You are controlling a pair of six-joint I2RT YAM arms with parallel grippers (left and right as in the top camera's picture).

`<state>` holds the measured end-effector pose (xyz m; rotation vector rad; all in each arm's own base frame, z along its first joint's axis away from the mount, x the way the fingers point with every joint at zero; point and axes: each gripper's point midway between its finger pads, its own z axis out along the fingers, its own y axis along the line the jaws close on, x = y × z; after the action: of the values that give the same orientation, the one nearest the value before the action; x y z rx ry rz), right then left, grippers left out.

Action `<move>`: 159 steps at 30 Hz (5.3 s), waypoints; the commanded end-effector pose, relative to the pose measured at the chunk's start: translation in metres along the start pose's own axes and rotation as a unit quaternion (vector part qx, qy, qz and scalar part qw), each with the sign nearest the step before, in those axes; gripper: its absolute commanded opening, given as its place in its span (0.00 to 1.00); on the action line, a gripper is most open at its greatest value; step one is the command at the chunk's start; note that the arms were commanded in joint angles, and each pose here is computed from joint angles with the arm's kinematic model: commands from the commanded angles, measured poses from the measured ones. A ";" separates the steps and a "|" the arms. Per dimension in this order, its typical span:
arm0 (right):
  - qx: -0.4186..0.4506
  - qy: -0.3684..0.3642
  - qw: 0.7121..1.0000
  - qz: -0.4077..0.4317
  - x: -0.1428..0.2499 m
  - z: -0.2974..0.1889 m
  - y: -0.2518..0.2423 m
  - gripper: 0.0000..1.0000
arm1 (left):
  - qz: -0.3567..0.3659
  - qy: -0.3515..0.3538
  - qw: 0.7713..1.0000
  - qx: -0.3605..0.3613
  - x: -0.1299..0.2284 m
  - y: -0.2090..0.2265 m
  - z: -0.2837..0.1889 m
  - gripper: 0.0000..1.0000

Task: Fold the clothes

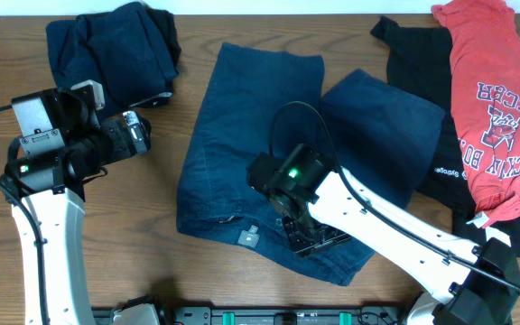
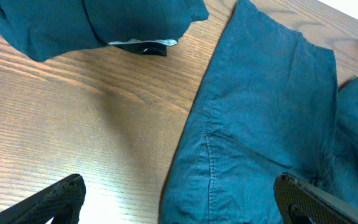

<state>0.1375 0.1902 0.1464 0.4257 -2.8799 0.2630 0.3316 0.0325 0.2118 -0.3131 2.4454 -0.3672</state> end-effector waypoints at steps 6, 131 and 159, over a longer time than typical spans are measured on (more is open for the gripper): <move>-0.031 -0.122 0.992 0.026 -0.058 -0.016 -0.011 0.42 | -0.002 0.008 1.000 -0.002 0.001 0.000 0.001 0.98; -0.111 -0.487 0.865 0.047 -0.266 -0.121 -0.181 0.81 | 0.157 0.159 0.973 0.062 0.088 -0.075 0.235 0.61; -0.107 -0.492 0.863 0.044 -0.268 -0.123 -0.182 0.81 | 0.216 -0.250 0.942 -0.054 -0.110 -0.100 0.230 0.06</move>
<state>0.4650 0.1160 0.2302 0.4583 -3.8661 -0.4273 0.5539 -0.0887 0.1143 0.1172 2.0580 -0.1011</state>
